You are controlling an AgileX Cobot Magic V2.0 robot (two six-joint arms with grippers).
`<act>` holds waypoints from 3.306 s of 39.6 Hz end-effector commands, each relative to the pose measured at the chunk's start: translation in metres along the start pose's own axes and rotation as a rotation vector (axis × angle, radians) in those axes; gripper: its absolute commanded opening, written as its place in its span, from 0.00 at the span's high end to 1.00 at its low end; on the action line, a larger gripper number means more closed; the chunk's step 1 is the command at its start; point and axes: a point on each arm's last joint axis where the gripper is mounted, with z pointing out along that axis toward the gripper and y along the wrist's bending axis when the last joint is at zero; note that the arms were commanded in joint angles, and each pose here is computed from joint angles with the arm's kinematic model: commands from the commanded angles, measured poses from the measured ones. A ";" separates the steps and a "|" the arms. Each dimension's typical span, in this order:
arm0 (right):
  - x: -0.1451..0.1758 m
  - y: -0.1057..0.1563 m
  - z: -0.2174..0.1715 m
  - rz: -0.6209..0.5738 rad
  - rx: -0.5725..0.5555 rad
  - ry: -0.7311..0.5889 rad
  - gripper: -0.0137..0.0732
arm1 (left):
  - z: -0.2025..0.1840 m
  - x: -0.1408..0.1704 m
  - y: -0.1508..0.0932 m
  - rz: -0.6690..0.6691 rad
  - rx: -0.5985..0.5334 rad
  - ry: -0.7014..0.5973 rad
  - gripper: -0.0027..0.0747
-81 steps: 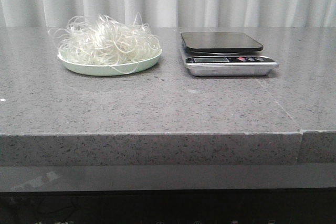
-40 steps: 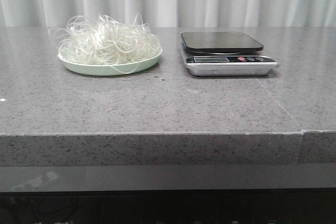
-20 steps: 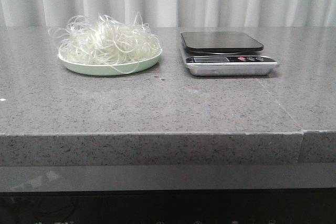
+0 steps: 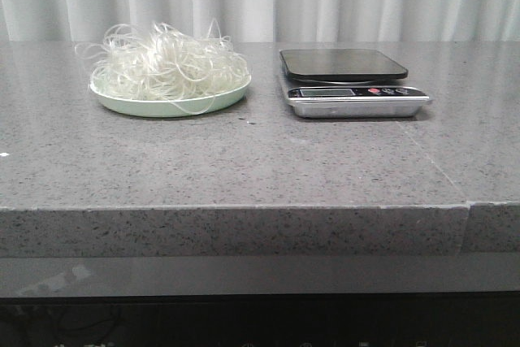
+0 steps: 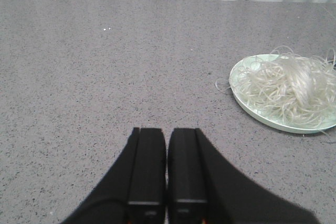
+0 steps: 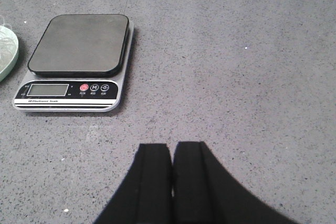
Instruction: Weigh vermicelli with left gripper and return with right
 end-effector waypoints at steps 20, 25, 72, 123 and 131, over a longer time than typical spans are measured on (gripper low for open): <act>-0.013 0.000 -0.003 -0.022 0.007 -0.084 0.20 | 0.014 -0.015 -0.005 0.015 0.032 -0.030 0.29; -0.013 0.000 -0.003 -0.022 0.007 -0.084 0.20 | 0.028 -0.025 -0.016 0.062 0.113 -0.006 0.30; -0.013 0.000 -0.003 -0.022 0.007 -0.084 0.20 | 0.259 -0.041 -0.171 0.320 0.380 0.233 0.30; -0.013 0.000 -0.003 -0.022 0.007 -0.084 0.20 | 0.217 -0.113 -0.168 0.264 0.392 0.134 0.76; -0.013 0.000 -0.003 -0.022 0.007 -0.084 0.20 | 0.194 -0.152 -0.186 0.218 0.463 0.006 0.76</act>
